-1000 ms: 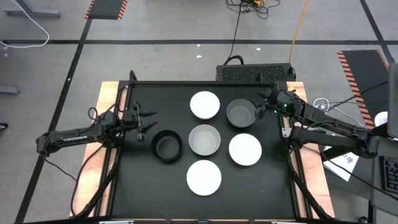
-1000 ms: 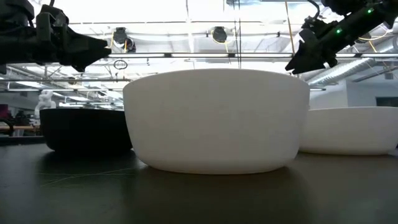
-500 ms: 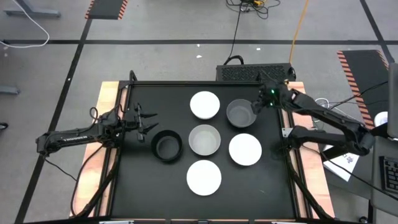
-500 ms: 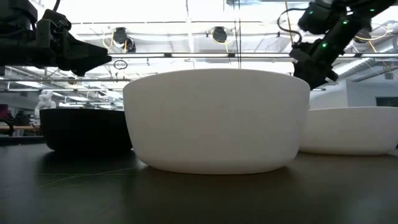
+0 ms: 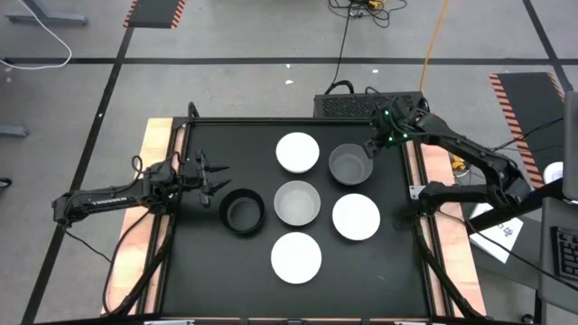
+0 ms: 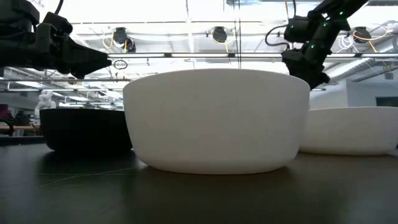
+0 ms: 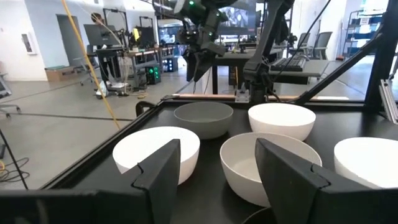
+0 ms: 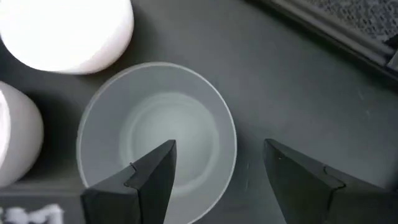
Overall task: Nest bowls inside each other
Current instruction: Stack the gray bowl on top of the light gray bowl
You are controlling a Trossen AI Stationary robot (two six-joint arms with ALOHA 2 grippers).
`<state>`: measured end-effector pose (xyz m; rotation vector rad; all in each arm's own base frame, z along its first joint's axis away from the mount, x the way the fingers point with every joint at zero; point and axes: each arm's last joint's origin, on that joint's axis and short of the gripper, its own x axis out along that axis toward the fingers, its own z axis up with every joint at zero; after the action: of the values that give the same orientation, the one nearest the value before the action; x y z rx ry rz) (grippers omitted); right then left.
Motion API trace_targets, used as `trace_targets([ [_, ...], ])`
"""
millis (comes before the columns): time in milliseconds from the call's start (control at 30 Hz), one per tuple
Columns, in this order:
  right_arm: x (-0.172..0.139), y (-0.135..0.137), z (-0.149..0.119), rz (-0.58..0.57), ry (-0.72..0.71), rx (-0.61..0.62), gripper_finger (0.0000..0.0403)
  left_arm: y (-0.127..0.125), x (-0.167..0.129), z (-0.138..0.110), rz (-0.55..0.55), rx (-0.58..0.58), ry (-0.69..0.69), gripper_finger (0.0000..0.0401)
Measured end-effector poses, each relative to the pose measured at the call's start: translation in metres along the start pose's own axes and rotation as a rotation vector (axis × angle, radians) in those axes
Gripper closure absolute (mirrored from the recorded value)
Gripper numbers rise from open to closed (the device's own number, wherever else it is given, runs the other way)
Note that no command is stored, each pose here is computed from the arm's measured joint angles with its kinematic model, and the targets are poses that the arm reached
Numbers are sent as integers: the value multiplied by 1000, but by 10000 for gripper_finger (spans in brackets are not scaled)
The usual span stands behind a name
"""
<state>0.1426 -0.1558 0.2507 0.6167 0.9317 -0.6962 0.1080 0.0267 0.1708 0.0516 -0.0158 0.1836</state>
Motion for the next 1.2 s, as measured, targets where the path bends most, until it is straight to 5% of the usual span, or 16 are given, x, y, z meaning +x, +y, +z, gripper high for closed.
trace_targets([
  [467, 42, -5, 8, 10, 131, -9, 170, 0, 0, -1, -1, -3, 14, 190],
  [1200, 58, 5, 2, 46, 235, -48, 170, 0, 0, -1, 0, -2, 15, 190],
])
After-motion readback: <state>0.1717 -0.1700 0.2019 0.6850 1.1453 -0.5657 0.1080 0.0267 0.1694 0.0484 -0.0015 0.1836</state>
